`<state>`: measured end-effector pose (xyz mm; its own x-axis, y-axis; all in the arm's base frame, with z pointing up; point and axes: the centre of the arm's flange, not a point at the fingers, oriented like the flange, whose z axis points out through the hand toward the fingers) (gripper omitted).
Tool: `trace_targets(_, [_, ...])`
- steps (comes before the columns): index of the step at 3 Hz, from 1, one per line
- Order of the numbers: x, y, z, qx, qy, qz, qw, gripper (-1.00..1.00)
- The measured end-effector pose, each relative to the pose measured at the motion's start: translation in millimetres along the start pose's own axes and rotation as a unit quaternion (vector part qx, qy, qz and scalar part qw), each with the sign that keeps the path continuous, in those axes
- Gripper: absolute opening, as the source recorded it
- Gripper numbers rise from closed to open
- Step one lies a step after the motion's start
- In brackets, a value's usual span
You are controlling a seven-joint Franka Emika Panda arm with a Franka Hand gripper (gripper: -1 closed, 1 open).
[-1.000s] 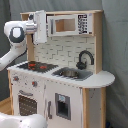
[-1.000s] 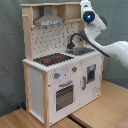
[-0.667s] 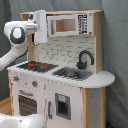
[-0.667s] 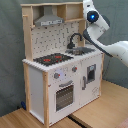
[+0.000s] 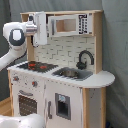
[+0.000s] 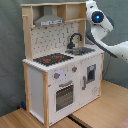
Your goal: Play with the kitchen
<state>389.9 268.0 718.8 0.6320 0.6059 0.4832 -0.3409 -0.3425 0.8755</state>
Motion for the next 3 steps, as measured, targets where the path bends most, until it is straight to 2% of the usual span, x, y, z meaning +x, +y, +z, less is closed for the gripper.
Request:
trace_targets(1, [0.4, -0.8, -0.5, 0.0, 0.001, -0.001, 1.0, 1.0])
trace_targets(2, [13.8, -18.1, -9.8, 0.003, 0.044, -0.009, 0.999, 1.0])
trace_targets(3, [40.4, -45.5, -46.9, 0.028, 0.092, -0.029, 0.995, 1.0])
